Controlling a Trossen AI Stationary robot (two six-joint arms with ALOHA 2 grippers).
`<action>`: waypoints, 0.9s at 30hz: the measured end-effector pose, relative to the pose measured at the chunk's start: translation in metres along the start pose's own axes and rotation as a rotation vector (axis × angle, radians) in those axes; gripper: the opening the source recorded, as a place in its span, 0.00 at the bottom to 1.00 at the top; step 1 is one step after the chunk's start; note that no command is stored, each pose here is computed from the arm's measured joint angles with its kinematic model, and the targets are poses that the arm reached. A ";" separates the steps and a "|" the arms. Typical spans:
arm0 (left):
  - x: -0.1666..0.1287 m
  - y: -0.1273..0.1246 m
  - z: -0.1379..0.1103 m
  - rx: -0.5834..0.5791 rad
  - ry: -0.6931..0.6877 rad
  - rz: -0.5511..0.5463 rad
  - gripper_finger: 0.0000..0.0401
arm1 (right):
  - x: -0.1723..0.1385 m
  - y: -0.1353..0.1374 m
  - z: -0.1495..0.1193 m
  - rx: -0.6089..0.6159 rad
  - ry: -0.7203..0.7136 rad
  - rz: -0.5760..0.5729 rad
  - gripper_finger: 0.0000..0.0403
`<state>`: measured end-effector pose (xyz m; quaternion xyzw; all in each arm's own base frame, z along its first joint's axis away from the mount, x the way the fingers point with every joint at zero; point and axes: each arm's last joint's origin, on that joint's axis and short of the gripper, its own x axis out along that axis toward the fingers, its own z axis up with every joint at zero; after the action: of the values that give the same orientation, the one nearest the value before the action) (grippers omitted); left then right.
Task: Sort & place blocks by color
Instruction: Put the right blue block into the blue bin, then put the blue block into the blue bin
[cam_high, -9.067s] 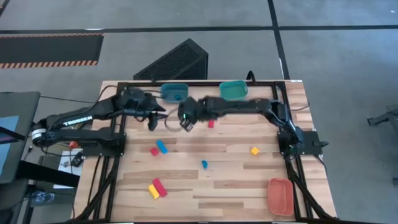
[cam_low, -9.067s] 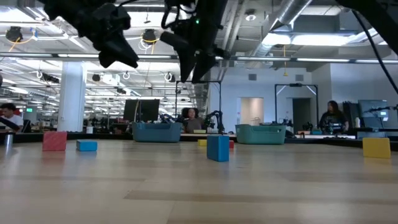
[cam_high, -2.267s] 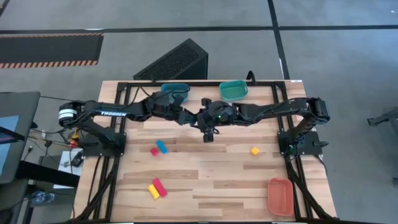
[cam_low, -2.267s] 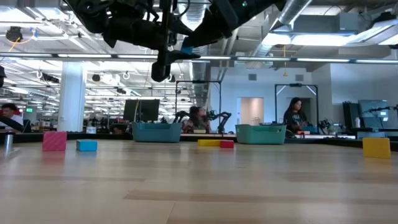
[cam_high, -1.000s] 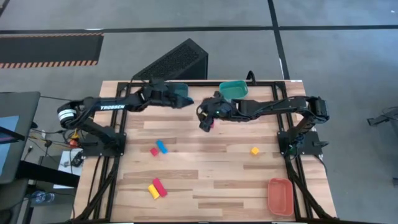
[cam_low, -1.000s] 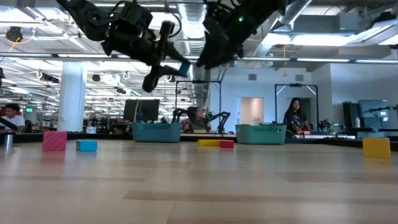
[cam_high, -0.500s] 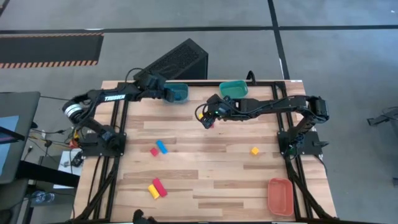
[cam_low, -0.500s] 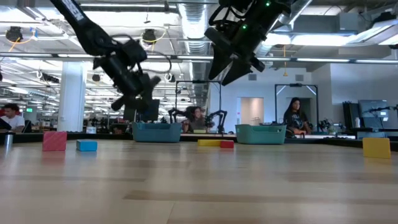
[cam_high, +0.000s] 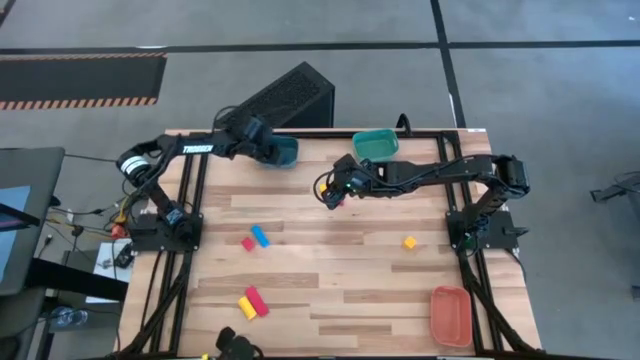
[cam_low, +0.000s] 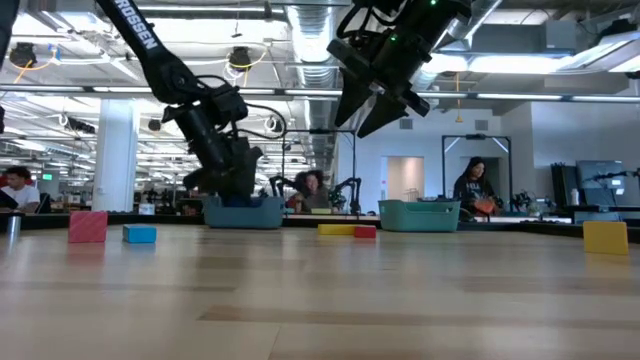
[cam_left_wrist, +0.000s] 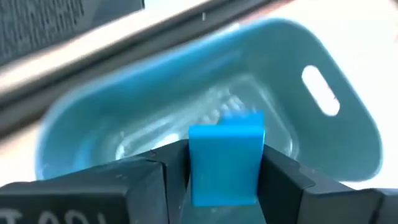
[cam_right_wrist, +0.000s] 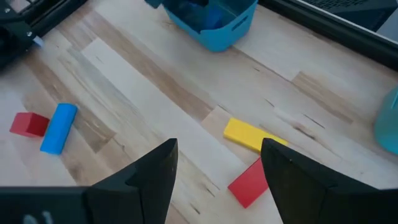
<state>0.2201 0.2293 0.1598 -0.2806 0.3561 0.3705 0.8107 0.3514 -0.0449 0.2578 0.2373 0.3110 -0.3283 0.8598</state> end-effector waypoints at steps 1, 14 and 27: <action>-0.001 -0.001 0.004 0.014 -0.008 0.003 0.36 | 0.000 0.000 0.000 0.004 0.000 0.000 0.63; -0.019 -0.008 0.032 0.103 0.038 0.077 0.39 | 0.001 -0.003 0.002 0.055 -0.003 -0.006 0.63; -0.060 -0.018 0.055 0.205 -0.081 0.007 0.33 | -0.001 0.009 0.007 -0.030 0.028 0.215 0.63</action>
<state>0.2264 0.2345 0.2422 -0.1796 0.3601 0.3462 0.8475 0.3596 -0.0423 0.2650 0.2608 0.3009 -0.2260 0.8890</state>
